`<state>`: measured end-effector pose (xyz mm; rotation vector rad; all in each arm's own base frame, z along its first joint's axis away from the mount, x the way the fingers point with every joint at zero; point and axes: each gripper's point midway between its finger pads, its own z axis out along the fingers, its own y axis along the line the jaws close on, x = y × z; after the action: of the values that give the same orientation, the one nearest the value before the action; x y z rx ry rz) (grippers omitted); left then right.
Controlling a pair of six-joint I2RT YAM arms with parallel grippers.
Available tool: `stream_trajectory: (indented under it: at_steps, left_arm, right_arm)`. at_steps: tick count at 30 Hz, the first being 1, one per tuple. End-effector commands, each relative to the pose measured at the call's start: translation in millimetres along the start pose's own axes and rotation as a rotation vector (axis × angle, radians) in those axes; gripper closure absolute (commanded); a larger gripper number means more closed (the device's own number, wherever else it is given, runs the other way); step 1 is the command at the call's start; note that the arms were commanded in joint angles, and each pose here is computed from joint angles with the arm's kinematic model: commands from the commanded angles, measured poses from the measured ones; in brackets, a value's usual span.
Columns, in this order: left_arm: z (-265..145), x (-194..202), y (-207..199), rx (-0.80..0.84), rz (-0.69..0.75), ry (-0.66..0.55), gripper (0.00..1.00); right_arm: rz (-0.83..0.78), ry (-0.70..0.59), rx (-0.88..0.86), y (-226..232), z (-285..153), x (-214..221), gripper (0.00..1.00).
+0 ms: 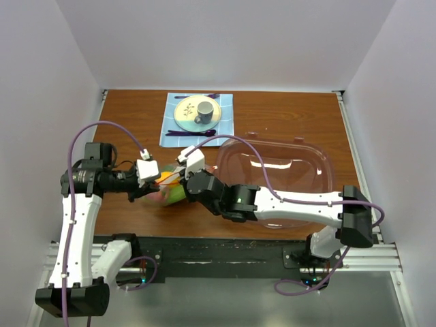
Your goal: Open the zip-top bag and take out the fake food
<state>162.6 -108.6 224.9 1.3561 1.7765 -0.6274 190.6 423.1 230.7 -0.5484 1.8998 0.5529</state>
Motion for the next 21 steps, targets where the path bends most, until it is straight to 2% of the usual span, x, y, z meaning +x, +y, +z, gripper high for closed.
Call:
stream_trajectory:
  at_steps: [1,21]
  left_arm:
    - [-3,-7,1,-0.012,0.056,-0.015,0.84]
    - [-7,-10,0,-0.033,0.085,-0.016,0.83]
  right_arm:
    - [0.085,-0.083,-0.036,6,-10,-39,0.94]
    - [0.134,-0.005,-0.040,-1,23,-11,0.99]
